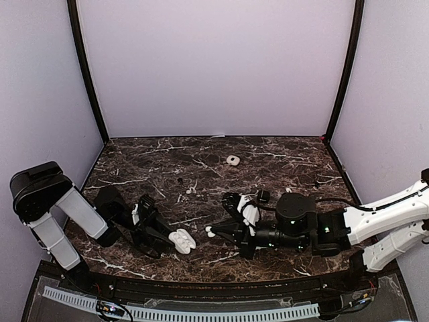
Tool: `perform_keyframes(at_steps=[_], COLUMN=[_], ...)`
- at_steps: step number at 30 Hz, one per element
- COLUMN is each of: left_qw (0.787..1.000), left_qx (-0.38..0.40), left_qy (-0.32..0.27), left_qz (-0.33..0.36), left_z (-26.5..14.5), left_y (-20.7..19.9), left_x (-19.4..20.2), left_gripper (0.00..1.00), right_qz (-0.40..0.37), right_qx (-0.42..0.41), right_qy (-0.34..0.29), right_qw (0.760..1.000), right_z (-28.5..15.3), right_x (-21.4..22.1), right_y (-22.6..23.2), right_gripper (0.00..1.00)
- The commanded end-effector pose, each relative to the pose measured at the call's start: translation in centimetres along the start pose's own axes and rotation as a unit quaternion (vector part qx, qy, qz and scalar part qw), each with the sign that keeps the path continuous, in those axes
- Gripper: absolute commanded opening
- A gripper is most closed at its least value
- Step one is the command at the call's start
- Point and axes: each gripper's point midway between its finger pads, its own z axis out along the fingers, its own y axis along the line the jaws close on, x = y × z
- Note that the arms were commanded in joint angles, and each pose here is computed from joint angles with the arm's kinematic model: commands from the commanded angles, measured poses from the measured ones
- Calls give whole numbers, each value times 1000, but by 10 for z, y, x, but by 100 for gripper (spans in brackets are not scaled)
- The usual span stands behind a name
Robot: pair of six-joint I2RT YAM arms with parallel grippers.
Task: Insert the wireless bluetooth earbuds into the charging case
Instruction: Insert the left earbud into the left side groove of the charging case.
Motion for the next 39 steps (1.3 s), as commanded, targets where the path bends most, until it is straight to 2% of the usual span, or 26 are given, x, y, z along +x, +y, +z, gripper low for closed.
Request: perform_keyframes(at_steps=[1,5,12,20,28,39], left_qw=[984,971,963,960,969,980], left_qx=[73,112,152,170,132,86], left_qy=[-12,-5,15,30,5,-20], left_qz=[162,210,223,218,207,178], left_z=[6,10,17,22,25,26], left_y=[-9,2,29,45,54,64], left_x=[-35,-49,-60,-67,-70,-71], left_gripper=[3,1,0,0,0,0], right_qz=[-15,-28,-48,-67,-92,-138], right_qx=[44,71,87,82,79,75], right_qy=[-34,-43,-53,-50,-61,-26], right_qw=[998,996,994,993,991,987], right_z=[-21,-40,-64,-71,-62,-16], right_x=[-10,-10,-14,-15,-33,-53], right_y=[-15,-27,-37,-36,-33,-26], right_gripper=[0,0,0,0,0,0])
